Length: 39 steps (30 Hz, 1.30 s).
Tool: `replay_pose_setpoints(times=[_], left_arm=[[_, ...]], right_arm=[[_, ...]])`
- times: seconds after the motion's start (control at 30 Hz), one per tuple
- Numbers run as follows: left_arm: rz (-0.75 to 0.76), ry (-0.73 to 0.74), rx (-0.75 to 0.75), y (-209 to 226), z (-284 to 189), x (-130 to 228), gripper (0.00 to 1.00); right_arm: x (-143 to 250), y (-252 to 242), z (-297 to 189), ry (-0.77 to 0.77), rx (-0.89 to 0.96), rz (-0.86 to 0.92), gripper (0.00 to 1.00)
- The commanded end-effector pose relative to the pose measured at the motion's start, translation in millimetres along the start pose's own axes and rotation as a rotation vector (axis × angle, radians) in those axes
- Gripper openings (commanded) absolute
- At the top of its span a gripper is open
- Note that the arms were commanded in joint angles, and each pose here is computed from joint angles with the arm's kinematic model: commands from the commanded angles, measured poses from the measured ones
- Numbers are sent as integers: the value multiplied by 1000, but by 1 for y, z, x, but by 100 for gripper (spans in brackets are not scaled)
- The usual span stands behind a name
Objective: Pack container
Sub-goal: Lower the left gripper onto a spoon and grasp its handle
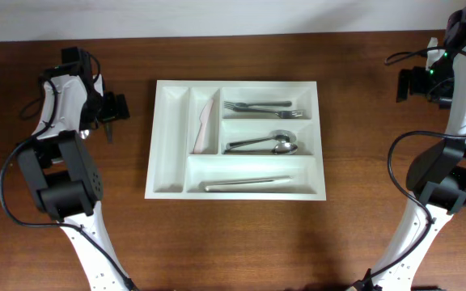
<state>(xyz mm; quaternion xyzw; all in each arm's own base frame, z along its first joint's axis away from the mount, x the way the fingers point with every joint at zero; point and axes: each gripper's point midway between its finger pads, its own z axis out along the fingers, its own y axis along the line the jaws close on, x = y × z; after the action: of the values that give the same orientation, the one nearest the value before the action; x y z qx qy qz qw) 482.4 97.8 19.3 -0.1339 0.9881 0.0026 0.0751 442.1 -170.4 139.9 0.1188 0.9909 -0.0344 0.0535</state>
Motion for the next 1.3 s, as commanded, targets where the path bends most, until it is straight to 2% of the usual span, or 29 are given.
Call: replay_pose_setpoints(times=[0.0,0.9,1.0,1.07,1.27], left_arm=[[6,1,32,-1,1,-1,100],[5,52,22,1,31,7,99],[5,52,21,1,32,7,89],[5,48,21,1,32,6,75],[6,23,11,3,32,0,53]], right_arm=[[1,1,-1,0,-6,-5,99],[1,1,-1,0,-6,-5,99],[1,1,-1,0,-6,-5,99],[1,1,-1,0,-6,-5,99],[1,1,-1,0,-6,-5,99]])
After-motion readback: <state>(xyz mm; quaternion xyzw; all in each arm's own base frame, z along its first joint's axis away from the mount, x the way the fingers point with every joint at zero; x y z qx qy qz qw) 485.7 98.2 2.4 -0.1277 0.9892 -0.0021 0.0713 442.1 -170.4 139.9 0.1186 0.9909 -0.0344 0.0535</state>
